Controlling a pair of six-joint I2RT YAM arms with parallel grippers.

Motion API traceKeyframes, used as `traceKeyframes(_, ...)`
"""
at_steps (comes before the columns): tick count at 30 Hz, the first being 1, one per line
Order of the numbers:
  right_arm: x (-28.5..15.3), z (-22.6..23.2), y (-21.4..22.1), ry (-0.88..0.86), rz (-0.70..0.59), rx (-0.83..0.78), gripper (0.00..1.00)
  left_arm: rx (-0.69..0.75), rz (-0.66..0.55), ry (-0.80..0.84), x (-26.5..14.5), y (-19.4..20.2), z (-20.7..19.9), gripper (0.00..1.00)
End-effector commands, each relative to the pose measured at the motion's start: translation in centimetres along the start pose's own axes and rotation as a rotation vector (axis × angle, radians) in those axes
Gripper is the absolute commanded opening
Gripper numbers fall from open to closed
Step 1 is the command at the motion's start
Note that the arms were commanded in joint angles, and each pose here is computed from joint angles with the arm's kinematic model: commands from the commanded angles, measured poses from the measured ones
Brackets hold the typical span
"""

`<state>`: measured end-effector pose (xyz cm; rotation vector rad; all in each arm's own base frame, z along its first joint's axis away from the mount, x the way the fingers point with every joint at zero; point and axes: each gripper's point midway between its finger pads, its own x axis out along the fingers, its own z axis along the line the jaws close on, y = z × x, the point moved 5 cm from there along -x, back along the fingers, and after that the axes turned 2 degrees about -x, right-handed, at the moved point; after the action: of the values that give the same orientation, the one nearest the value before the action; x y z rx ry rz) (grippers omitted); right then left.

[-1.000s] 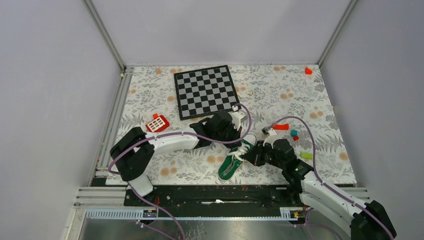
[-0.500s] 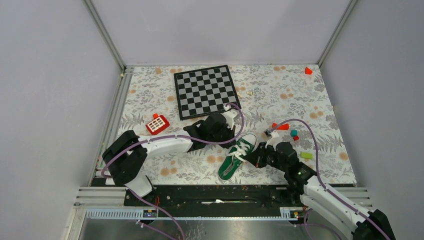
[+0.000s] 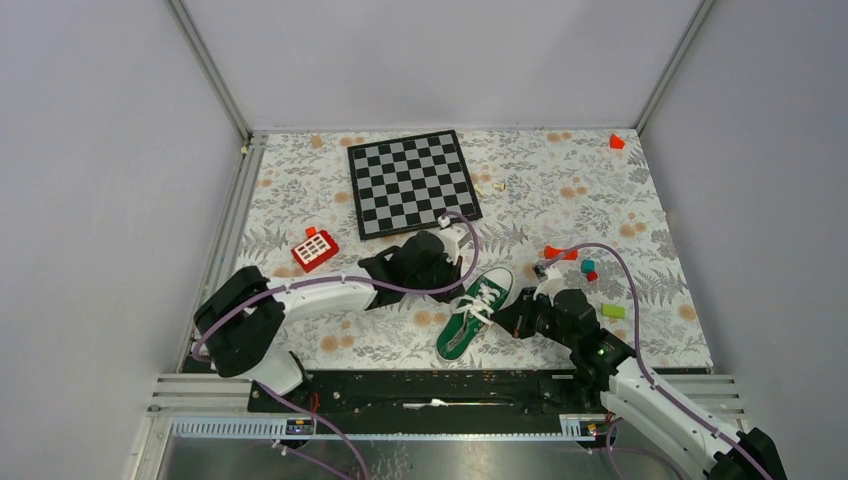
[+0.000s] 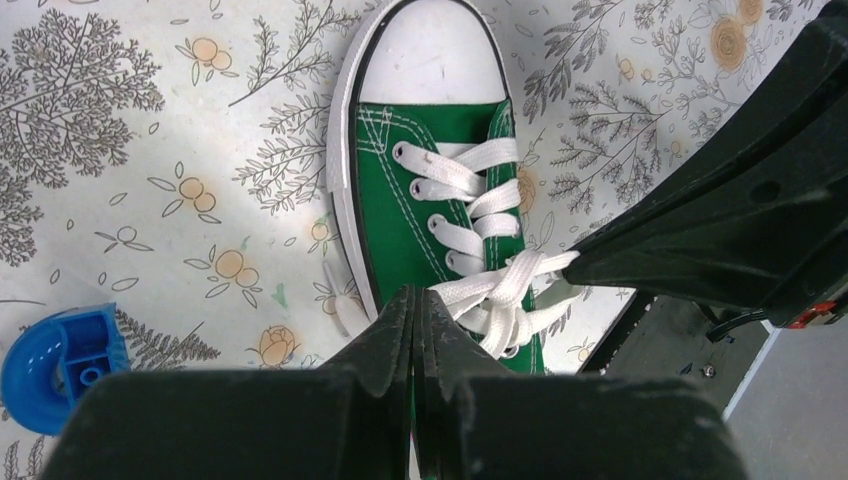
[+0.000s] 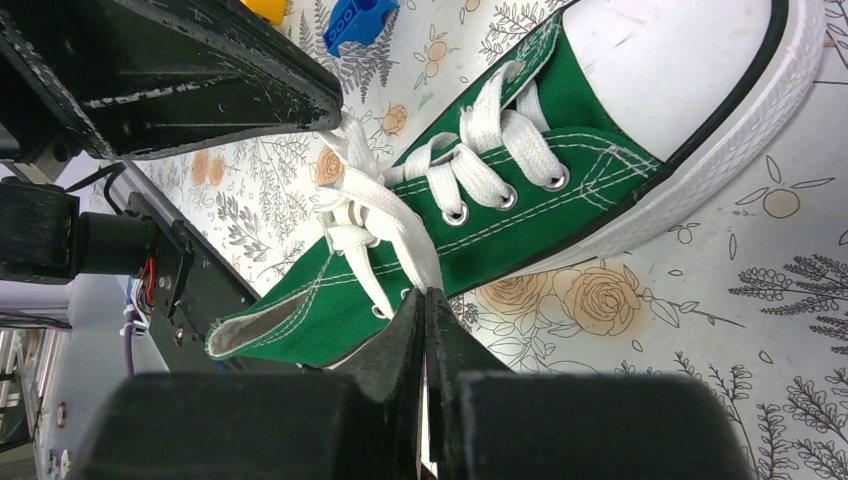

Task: Tie the shoes
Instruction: Tie the shoelace on the shoe.

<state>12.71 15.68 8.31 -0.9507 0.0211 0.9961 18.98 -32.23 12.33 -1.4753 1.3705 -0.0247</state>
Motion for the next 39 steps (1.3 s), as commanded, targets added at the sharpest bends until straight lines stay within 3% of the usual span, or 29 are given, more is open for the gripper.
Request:
traceKeyframes(1, 0.0, 0.1, -0.7, 0.006, -0.042, -0.003, 0.00, -0.008, -0.068, 0.007, -1.2, -1.1, -0.3, 0.00)
traceKeyframes(28, 0.1, 0.8, -1.7, -0.036, -0.130, 0.034, 0.00, -0.016, -0.037, -0.077, -3.0, 1.1, 1.4, 0.00)
traceKeyframes(39, 0.1, 0.8, -2.9, -0.030, -0.223, 0.067, 0.00, -0.017, -0.035, -0.091, -3.5, 1.5, 1.7, 0.00)
